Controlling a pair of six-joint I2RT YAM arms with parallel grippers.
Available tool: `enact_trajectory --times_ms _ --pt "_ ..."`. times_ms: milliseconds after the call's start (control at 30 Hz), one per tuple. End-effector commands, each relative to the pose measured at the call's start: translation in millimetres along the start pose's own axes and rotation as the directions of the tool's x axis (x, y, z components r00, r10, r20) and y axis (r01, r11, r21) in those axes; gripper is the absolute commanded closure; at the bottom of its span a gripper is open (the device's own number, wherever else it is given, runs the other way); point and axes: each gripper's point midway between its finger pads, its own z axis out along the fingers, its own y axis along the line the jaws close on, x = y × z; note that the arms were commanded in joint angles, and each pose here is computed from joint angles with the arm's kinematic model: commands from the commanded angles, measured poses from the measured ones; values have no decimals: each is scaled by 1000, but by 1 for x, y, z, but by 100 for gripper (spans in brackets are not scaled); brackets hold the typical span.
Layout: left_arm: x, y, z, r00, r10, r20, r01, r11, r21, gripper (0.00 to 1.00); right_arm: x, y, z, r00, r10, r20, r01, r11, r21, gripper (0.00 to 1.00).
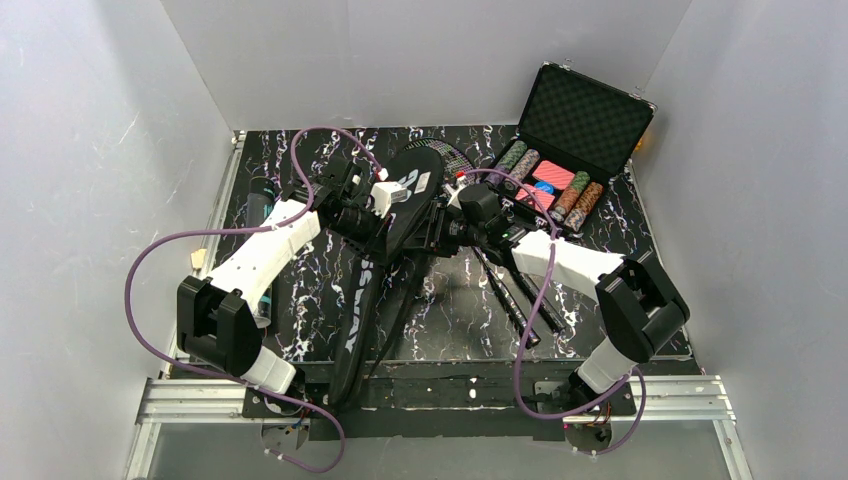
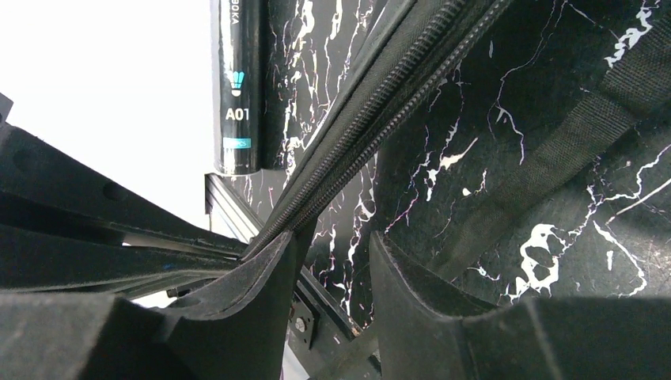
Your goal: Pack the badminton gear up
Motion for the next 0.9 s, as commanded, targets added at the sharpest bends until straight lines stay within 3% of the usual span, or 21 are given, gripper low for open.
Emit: enact_trajectory --times_ms 0,600,867 --pt "-8 -12 -10 999 22 47 -24 999 38 100 -12 25 6 999 -25 23 26 997 -71 53" --pt "1 -26 -5 999 32 27 -35 991 131 100 -14 34 25 1000 -5 3 6 996 -92 50" --pt "-3 -43 -13 995 59 75 -73 977 200 100 -9 23 45 1000 8 -7 -8 999 -34 62"
